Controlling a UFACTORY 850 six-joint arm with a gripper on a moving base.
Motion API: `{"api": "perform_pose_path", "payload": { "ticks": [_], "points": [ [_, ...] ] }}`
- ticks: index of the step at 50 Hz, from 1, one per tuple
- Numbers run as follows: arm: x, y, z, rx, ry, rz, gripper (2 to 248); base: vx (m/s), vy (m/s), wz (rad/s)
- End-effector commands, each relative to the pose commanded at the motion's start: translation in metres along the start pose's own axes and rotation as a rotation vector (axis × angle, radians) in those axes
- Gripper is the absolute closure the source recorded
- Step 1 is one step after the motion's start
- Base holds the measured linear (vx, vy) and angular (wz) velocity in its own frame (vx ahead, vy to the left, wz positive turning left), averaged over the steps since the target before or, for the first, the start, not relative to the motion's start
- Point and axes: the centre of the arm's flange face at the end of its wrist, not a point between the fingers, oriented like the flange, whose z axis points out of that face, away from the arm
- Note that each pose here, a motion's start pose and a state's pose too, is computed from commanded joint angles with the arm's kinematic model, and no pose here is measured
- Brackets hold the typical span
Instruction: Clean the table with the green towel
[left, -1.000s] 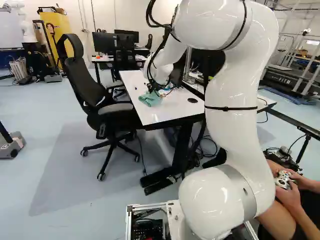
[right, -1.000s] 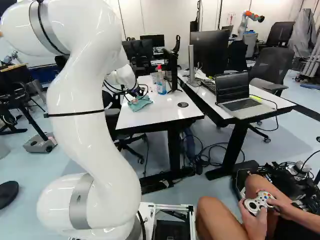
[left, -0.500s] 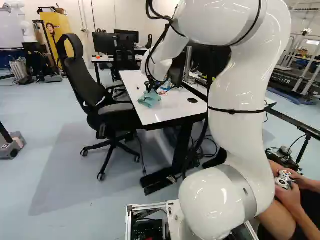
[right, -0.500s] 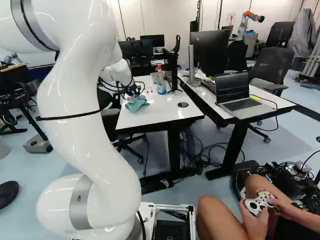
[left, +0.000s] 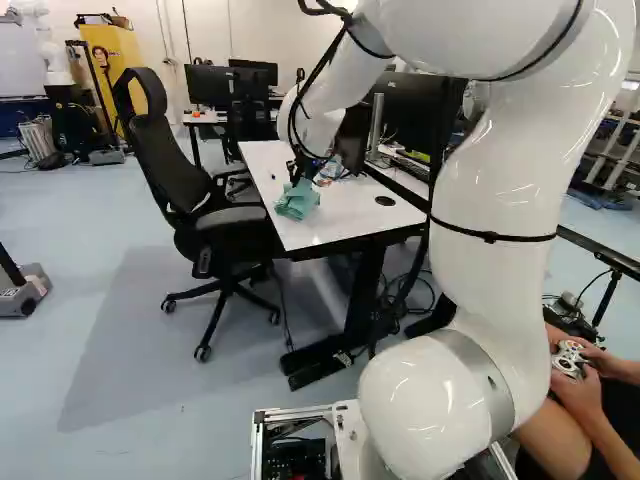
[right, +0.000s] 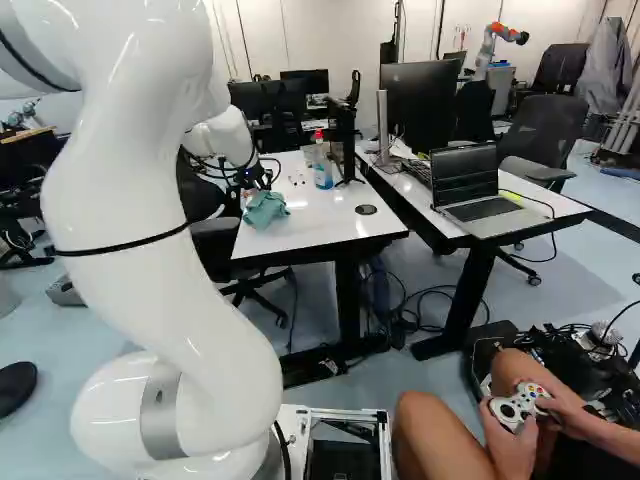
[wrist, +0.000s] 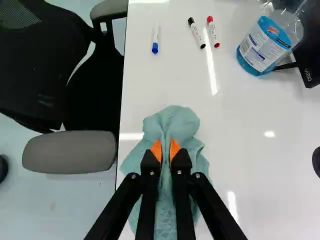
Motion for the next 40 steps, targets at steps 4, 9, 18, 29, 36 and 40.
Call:
{"api": "perform_pose_path", "payload": {
  "ticks": [4, 9, 18, 29, 36, 40],
  "points": [
    [-0.003, -0.003, -0.007, 0.004, -0.009, -0.005, 211, 0.0, 0.0, 0.0],
    [-0.006, -0.008, -0.017, 0.008, -0.021, -0.011, 211, 0.0, 0.0, 0.0],
    [-0.012, -0.015, -0.034, 0.016, -0.026, -0.023, 211, 0.0, 0.0, 0.0],
    [-0.013, -0.017, -0.041, 0.019, -0.017, -0.026, 211, 0.0, 0.0, 0.0],
    [-0.013, -0.017, -0.041, 0.019, -0.017, -0.026, 211, 0.0, 0.0, 0.0],
    [-0.013, -0.017, -0.041, 0.019, -0.017, -0.026, 211, 0.0, 0.0, 0.0]
  ]
}}
